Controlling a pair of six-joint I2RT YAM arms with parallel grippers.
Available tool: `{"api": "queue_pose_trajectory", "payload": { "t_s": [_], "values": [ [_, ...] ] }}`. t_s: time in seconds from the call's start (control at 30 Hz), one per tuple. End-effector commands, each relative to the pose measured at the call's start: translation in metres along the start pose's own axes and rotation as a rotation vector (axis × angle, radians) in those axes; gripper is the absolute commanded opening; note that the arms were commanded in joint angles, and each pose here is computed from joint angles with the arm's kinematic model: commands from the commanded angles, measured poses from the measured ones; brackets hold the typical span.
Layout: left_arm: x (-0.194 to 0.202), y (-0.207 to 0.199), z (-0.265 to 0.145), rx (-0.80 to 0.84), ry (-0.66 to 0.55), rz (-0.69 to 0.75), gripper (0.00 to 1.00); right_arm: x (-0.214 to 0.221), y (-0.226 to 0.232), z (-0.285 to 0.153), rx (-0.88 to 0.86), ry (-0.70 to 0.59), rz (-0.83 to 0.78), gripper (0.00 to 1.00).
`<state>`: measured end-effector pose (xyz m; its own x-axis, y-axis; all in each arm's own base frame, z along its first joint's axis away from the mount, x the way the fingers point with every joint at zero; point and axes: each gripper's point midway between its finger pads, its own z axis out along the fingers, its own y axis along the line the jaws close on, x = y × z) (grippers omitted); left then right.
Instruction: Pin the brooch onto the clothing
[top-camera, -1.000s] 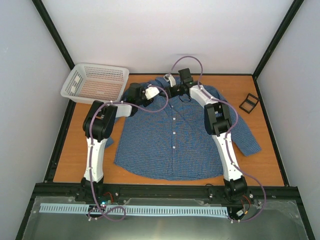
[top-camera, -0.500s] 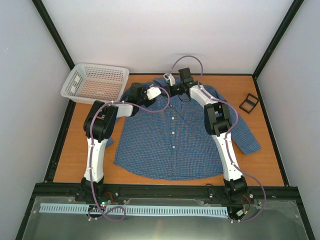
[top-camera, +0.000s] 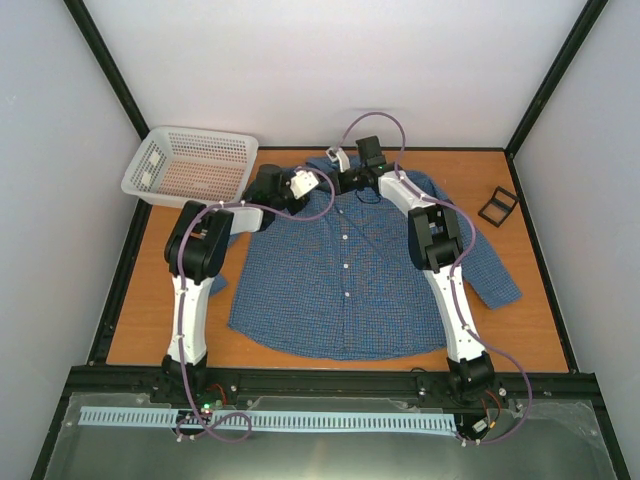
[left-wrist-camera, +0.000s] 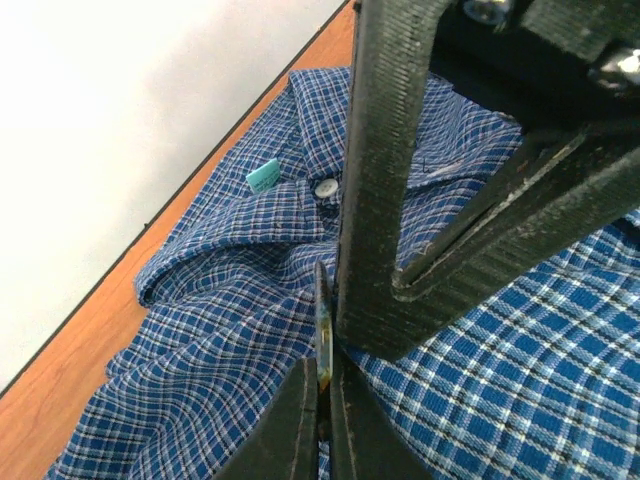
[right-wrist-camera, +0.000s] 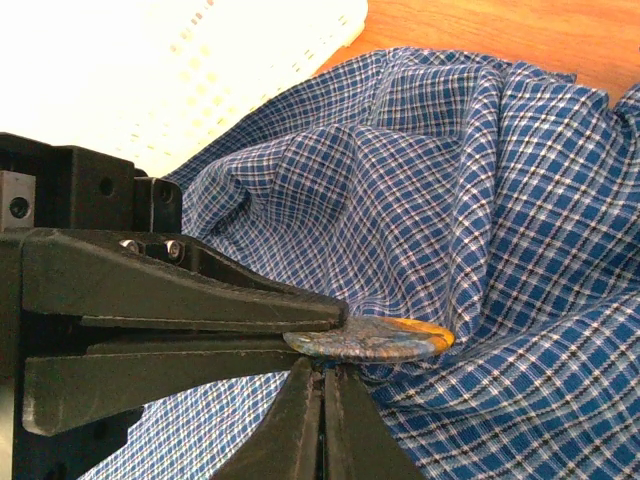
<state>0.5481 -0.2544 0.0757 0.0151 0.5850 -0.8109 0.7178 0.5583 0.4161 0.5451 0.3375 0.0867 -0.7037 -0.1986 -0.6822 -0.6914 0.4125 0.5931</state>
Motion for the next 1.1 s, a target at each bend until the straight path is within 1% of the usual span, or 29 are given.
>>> {"api": "queue_pose_trajectory", "payload": {
  "t_s": [0.0,0.13,0.23,0.27,0.37,0.5,0.57,0.67,0.97,1.03,1.07],
  "values": [
    [-0.05,-0.011,-0.016,0.113,-0.144,-0.039,0.01,-0.015,-0.004,-0.005,0.038,-0.048,-0.033,0.04],
    [-0.046,-0.01,-0.017,0.124,-0.14,-0.063,0.01,-0.015,-0.003,-0.008,0.051,-0.041,-0.038,0.11],
    [-0.038,-0.007,-0.017,0.119,-0.122,-0.076,0.01,-0.007,-0.003,-0.014,0.069,-0.026,-0.025,0.2],
    [-0.036,-0.006,-0.018,0.116,-0.119,-0.08,0.01,-0.006,-0.002,-0.017,0.071,-0.026,-0.022,0.26],
    [-0.033,-0.003,-0.019,0.115,-0.112,-0.087,0.01,-0.003,0.007,-0.03,0.06,-0.029,-0.028,0.38],
    [-0.031,-0.003,-0.018,0.122,-0.112,-0.095,0.01,0.006,0.013,-0.046,0.067,-0.04,-0.067,0.57],
    [-0.03,-0.004,-0.018,0.126,-0.112,-0.096,0.01,0.018,0.009,-0.047,0.078,-0.028,-0.075,0.64],
    [-0.03,-0.005,-0.018,0.13,-0.113,-0.097,0.01,0.03,0.004,-0.045,0.069,-0.011,-0.077,0.65],
    [-0.032,-0.006,-0.019,0.145,-0.119,-0.104,0.01,0.037,-0.001,-0.022,0.011,-0.008,-0.054,0.61],
    [-0.033,-0.006,-0.02,0.15,-0.124,-0.106,0.01,0.036,-0.003,-0.016,-0.003,-0.012,-0.048,0.59],
    [-0.034,-0.006,-0.02,0.154,-0.127,-0.109,0.01,0.035,-0.004,-0.014,-0.006,-0.014,-0.044,0.55]
  ]
}}
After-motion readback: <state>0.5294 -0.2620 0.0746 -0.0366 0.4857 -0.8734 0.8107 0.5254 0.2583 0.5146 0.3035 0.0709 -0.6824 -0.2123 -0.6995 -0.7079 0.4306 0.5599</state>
